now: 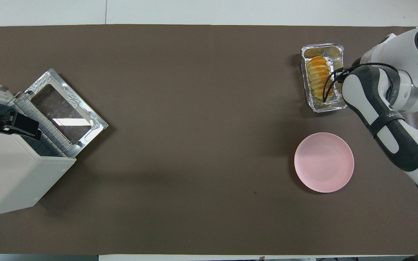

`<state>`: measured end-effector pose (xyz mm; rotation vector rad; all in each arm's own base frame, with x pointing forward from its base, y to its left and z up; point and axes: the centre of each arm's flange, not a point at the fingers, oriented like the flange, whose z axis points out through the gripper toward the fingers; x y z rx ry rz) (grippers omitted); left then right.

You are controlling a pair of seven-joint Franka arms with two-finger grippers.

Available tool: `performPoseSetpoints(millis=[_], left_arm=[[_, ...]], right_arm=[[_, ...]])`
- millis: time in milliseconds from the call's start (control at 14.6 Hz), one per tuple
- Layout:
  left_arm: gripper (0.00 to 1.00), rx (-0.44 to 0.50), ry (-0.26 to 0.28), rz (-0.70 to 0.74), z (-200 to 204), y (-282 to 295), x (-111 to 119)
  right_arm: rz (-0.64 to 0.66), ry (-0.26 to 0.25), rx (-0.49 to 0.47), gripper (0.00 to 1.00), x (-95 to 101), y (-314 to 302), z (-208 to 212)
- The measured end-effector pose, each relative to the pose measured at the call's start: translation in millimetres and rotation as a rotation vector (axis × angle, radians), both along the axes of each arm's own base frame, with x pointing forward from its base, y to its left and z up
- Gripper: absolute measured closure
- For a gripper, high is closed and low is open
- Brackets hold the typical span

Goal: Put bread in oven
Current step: 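Grasp the foil tray rim with the right gripper, then carry the foil tray with the right gripper to the table center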

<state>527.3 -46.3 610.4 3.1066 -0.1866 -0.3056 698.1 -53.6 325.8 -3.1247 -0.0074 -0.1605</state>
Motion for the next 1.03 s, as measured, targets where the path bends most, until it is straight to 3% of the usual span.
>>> performPoseSetpoints(millis=[481,755,1030], left_arm=[[0.0,0.0,0.0,0.0,0.0,0.0,0.0],[0.0,0.0,0.0,0.0,0.0,0.0,0.0],[0.0,0.0,0.0,0.0,0.0,0.0,0.0]], right_arm=[[0.0,0.076,0.111,0.98,7.2,49.9,80.6],[-0.055,0.11,0.123,0.98,-2.5,161.5,122.0],[-0.105,0.124,0.126,0.98,-27.1,272.4,123.7]])
